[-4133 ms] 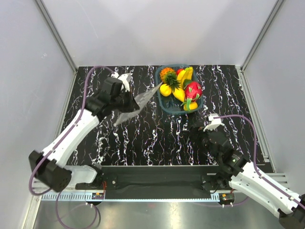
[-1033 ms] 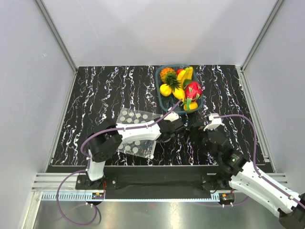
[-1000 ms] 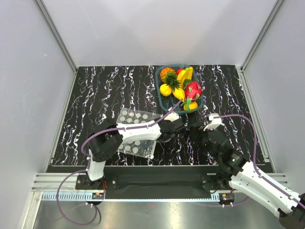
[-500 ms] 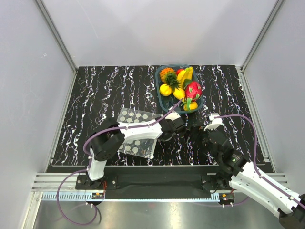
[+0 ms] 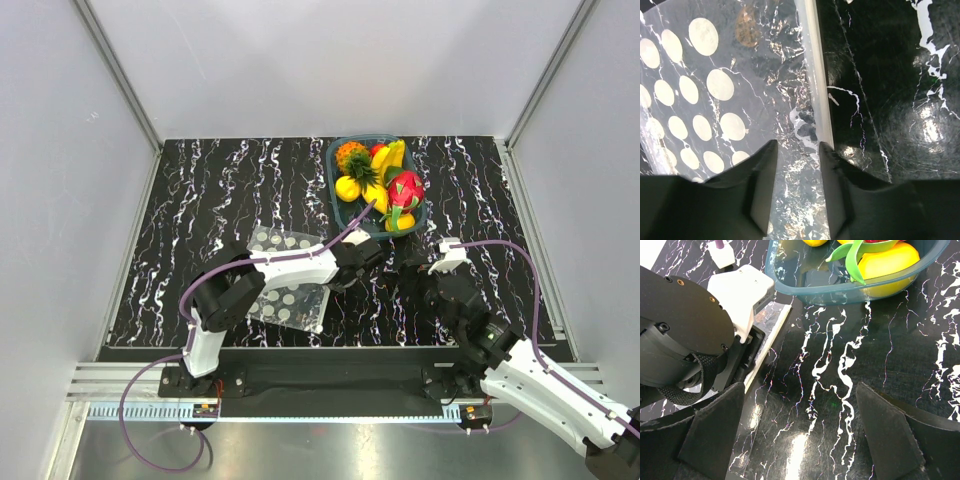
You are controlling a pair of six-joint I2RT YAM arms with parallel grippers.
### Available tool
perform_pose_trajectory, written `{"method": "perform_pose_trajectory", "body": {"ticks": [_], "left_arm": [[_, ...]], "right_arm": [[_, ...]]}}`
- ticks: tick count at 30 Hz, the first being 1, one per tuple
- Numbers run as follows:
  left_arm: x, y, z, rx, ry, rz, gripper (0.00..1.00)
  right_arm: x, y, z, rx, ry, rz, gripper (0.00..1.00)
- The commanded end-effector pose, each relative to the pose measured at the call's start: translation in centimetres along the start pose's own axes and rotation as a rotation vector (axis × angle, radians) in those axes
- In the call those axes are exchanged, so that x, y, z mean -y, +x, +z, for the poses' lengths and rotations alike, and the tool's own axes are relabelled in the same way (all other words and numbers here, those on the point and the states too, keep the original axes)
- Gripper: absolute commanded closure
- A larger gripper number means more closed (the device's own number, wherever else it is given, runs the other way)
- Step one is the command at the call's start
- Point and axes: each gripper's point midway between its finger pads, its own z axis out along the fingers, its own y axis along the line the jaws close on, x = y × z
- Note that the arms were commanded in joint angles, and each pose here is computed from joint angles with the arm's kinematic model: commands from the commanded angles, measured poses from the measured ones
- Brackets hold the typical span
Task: Place the food in the zip-top bag and seal the zipper
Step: Pick up the zipper food storage bag at the center of the board.
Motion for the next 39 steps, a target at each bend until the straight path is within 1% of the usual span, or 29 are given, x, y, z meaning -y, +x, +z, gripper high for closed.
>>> {"method": "perform_pose_trajectory", "body": {"ticks": [1,3,6,10,15,18,19,23,25,27,29,30,32,35,39], "left_arm": [[0.7,-1.4,-0.8,0.047,0.046,-0.040,0.52],[0.7,-1.6,-1.2,0.061,0.062,-0.048,0.46],[0.6,-1.7,-1.5,0.079,0.064,-0.045,0.42],[0.7,-1.7,-1.5,0.101,0.070,-0.059,0.41],[0.8,-1.3,-1.3,0.094,0.069,-0.052,0.42],[0.6,-1.1,-1.0,0.085,0.054,-0.044,0.53],[0.4,-1.0,-0.9,0.079,0.048,-0.042,0.61],[-0.3,-0.7,-0.2,0.061,-0.022,-0.024,0.73],[-0.3,-0.5,-0.1,0.056,-0.027,-0.021,0.74],[-0.3,-0.6,-0.1,0.054,-0.022,-0.024,0.78],[-0.3,-0.6,0.0,0.049,-0.013,-0.022,0.84],[-0.2,-0.6,-0.1,0.050,-0.012,-0.016,0.91],[-0.5,-0.7,-0.2,0.052,-0.017,-0.017,0.99],[-1.3,-1.2,-1.3,0.079,-0.018,-0.028,1.00],[-2.6,-2.9,-4.9,0.155,0.038,-0.063,1.00]], "right_arm": [[0.0,-0.9,0.0,0.032,0.008,0.013,0.00],[0.0,-0.9,0.0,0.032,0.008,0.014,0.00],[0.0,-0.8,0.0,0.030,0.009,0.013,0.00],[0.0,-0.8,0.0,0.029,0.008,0.013,0.00],[0.0,-0.8,0.1,0.028,0.008,0.013,0.00],[-0.1,-0.8,0.1,0.028,0.006,0.013,0.00],[-0.1,-0.8,0.0,0.030,0.006,0.012,0.00],[0.0,-0.8,0.0,0.028,0.006,0.013,0.00],[-0.1,-0.8,0.0,0.031,0.005,0.014,0.00],[0.0,-0.8,0.0,0.028,0.006,0.013,0.00],[-0.1,-0.8,0.0,0.030,0.006,0.012,0.00],[-0.1,-0.8,0.0,0.030,0.006,0.012,0.00],[-0.1,-0.8,0.0,0.030,0.004,0.013,0.00],[-0.1,-0.7,0.0,0.027,0.004,0.009,0.00],[-0.6,-0.6,0.1,0.017,-0.020,0.009,0.00]]}}
